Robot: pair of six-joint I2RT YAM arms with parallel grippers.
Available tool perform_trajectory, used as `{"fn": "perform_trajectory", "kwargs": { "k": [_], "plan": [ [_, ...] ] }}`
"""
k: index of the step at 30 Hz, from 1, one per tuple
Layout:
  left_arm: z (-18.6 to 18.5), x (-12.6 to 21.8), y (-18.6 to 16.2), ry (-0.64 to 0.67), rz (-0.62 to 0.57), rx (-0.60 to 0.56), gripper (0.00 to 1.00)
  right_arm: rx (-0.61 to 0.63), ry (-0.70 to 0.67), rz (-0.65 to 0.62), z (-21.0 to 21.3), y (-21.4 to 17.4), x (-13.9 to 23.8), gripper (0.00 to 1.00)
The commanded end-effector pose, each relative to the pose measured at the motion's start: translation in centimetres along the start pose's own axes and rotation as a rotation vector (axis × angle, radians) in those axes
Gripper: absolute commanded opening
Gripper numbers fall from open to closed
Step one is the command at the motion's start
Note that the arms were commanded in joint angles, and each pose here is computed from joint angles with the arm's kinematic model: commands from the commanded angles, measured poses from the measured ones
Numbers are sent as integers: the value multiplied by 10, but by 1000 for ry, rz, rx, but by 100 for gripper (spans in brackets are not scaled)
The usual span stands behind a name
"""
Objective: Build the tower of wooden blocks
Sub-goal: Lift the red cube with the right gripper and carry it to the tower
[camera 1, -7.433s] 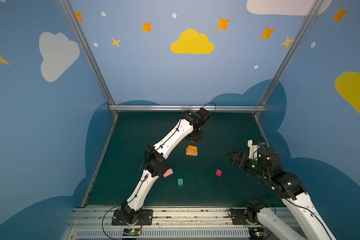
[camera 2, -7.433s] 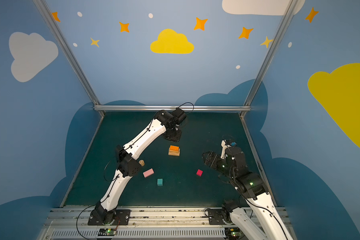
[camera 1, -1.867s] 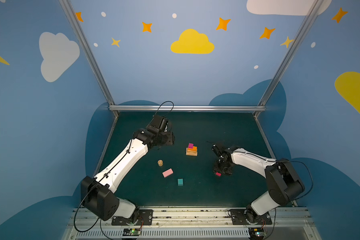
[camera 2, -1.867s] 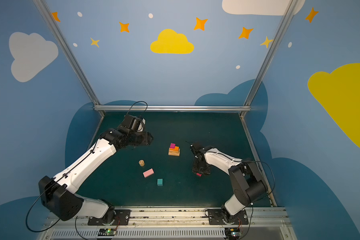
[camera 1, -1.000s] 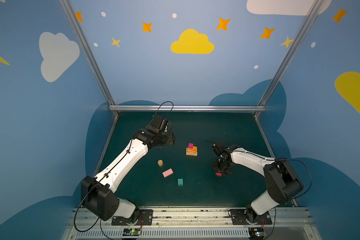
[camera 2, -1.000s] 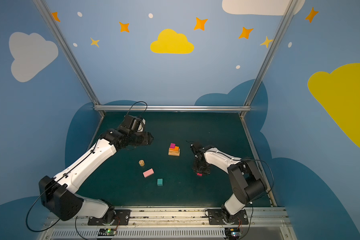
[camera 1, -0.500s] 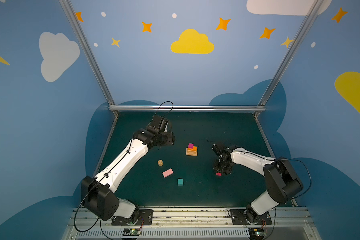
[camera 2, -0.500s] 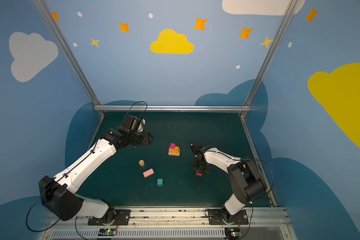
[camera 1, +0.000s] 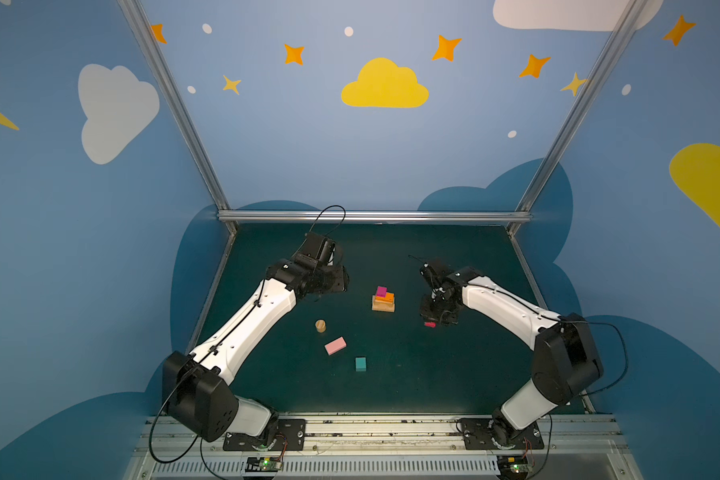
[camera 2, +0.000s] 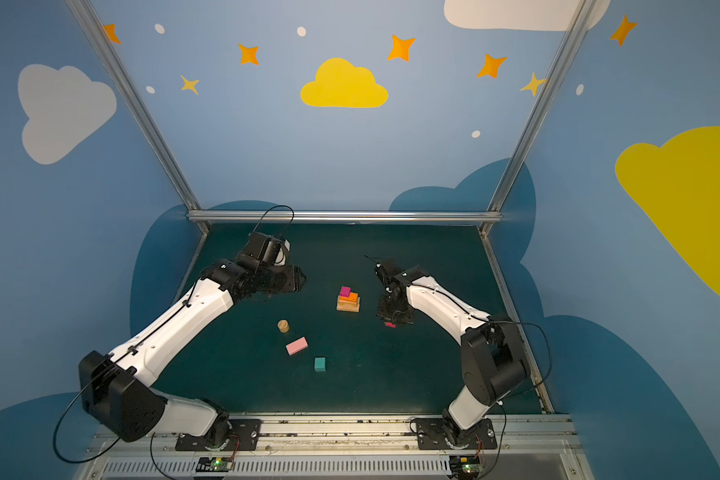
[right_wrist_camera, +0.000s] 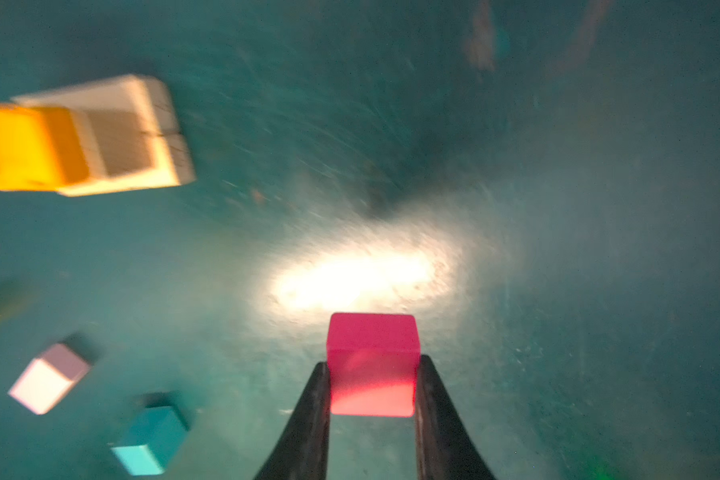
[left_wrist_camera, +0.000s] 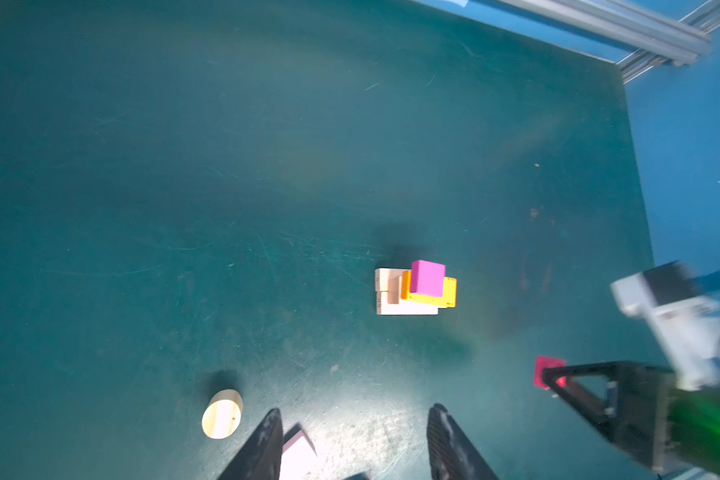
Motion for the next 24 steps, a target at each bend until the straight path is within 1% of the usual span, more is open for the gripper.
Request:
{"fn": "perform_trajectory", "kwargs": {
  "k": [1,6,14,24],
  "plan": [
    [4,6,-1,-2,-24,15,56,61,-33,41,13,3,4,19],
    [8,4,-2,-3,-20,26,56,102,-14,46,41,16,7,19],
    [11,3,-2,-11,-16,38,56,137,22,56,80,32,0,18],
    [14,4,-6,-10,-11,45,56,155,44,67,107,44,-14,18]
  ]
}}
Point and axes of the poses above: each gripper's point midway between its finger pads, its own x axis back along the fingers, its own z axis along the line the jaws close on, y = z × x, the point moved 10 cm from there along x, back along the fingers, and after that the axes turned 10 degrees about -x, right-handed, at the moved point
